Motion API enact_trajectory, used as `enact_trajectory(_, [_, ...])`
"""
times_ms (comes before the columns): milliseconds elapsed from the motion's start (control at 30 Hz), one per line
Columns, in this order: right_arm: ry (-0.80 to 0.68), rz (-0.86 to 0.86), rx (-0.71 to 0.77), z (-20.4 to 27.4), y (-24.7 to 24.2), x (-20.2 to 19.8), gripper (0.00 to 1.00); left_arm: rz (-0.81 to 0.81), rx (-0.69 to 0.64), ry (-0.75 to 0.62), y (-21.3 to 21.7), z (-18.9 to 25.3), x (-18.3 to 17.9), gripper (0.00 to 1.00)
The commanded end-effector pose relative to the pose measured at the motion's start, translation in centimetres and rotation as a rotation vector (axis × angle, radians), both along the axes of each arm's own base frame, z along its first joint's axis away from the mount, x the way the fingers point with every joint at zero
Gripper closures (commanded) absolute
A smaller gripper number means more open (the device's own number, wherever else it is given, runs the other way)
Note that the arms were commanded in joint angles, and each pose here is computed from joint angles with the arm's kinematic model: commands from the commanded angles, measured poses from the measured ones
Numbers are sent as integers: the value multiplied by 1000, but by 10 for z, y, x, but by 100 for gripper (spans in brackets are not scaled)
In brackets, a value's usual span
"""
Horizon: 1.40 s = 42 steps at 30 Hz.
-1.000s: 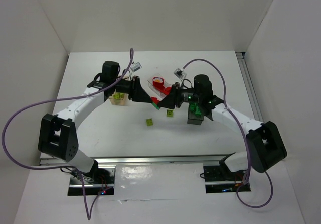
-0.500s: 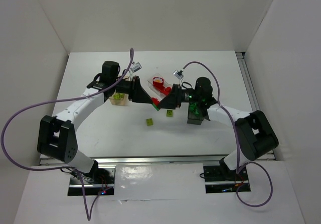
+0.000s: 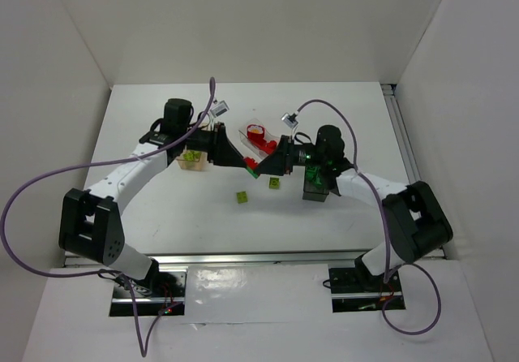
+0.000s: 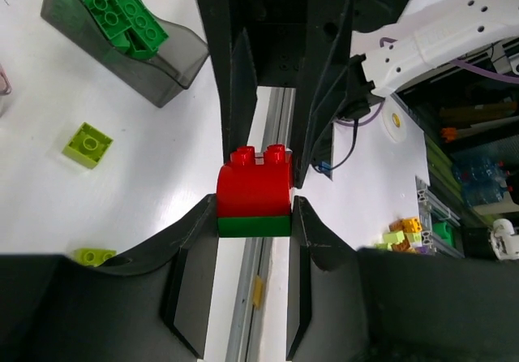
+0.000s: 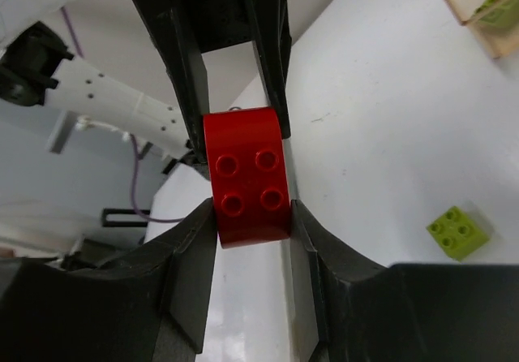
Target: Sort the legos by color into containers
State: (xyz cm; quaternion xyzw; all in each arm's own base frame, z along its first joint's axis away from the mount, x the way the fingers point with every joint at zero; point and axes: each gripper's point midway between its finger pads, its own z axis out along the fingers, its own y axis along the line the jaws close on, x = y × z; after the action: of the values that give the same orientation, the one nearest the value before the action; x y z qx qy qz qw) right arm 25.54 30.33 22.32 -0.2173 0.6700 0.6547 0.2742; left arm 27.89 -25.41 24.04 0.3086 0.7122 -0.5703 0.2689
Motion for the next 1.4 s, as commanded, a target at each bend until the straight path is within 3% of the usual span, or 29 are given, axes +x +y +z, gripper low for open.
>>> enact_trajectory(0, [-56,-195,-109,-3,-17,20,98,-11,-5,-64,-2,6,1,100])
enact_trajectory(233, [-175,-409,-206,21,-45,35,100,-2,0,-55,-2,5,4,100])
enact_trajectory(467, [-180,-502,-229,24,-55,45,100,2,-7,-57,-3,7,6,100])
enact_trajectory(533, [-161,-463,-203,21,-48,43,100,5,-12,-62,-3,7,7,100])
enact_trajectory(733, [-39,-243,75,36,-37,30,100,-28,-44,-57,-4,9,-1,100])
enact_trajectory(767, [48,-233,89,25,-38,33,100,-31,-47,-81,-4,13,-2,100])
enact_trajectory(800, [11,-215,122,33,-37,32,100,-31,-49,-90,-3,16,-3,100])
enact_trajectory(1000, [45,-196,120,25,-35,33,100,-40,-51,-89,-3,13,-5,100])
enact_trajectory(1167, [-1,-332,18,28,-44,48,100,18,5,-41,-1,5,2,100])
enact_trajectory(1200, [-81,-381,-42,26,-49,55,100,51,32,-25,0,-2,9,100])
enact_trajectory(1233, [-32,-485,-131,15,-59,69,100,67,52,-2,0,-9,12,100])
enact_trajectory(1367, [-90,-684,-313,16,-90,82,100,145,76,43,11,-14,27,100])
